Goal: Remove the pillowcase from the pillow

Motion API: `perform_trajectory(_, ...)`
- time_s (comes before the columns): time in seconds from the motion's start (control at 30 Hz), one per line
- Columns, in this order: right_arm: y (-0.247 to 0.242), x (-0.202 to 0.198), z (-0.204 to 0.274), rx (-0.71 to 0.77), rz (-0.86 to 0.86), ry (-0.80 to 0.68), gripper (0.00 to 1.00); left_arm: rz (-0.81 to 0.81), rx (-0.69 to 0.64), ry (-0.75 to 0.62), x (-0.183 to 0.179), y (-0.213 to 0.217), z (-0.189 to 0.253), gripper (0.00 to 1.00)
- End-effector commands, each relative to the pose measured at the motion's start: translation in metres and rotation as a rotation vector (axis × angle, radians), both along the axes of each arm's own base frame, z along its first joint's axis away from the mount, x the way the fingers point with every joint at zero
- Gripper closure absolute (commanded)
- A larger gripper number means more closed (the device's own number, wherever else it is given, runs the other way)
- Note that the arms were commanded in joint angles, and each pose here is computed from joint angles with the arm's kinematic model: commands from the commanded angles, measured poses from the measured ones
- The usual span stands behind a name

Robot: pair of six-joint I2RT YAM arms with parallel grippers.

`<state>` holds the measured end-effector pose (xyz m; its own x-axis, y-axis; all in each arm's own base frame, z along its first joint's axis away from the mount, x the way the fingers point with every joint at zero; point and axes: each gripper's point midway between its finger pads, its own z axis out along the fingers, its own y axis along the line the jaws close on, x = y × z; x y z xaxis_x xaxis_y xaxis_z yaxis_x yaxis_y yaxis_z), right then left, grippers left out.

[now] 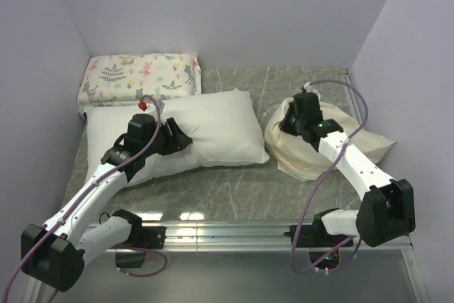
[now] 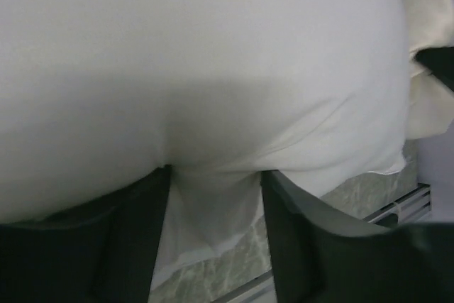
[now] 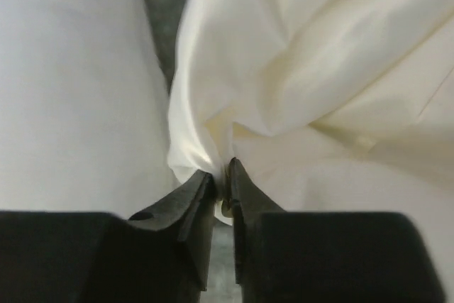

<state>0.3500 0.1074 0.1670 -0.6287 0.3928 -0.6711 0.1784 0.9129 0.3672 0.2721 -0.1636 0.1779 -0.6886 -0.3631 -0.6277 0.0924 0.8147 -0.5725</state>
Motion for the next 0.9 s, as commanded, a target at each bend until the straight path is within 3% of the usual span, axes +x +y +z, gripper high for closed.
perform_trajectory(0.0, 0.014, 0.012, 0.013, 0.071, -0.026, -0.164, 0.68, 0.042, -0.038, -0.096, 0.001, 0.005, 0.023, 0.37)
perform_trajectory(0.03, 0.018, 0.007, 0.013, 0.068, -0.007, -0.163, 0.51, 0.053, -0.018, -0.111, 0.001, 0.01, 0.027, 0.34)
perform_trajectory(0.07, 0.018, 0.004, 0.014, 0.067, 0.002, -0.164, 0.42, 0.057, -0.021, -0.151, -0.001, 0.012, 0.043, 0.31)
perform_trajectory(0.1, 0.016, -0.002, 0.013, 0.06, 0.008, -0.159, 0.22, 0.058, -0.015, -0.168, -0.002, 0.014, 0.049, 0.3)
perform_trajectory(0.13, 0.016, -0.006, 0.027, 0.069, 0.014, -0.196, 0.07, 0.051, 0.007, -0.173, -0.005, 0.017, 0.052, 0.29)
perform_trajectory(0.47, 0.006, -0.029, 0.104, 0.068, 0.047, -0.331, 0.03, 0.077, 0.008, -0.344, -0.015, 0.032, 0.121, 0.28)
perform_trajectory(0.87, 0.003, -0.041, 0.128, 0.076, 0.071, -0.426, 0.01, 0.093, -0.007, -0.417, -0.017, 0.036, 0.135, 0.26)
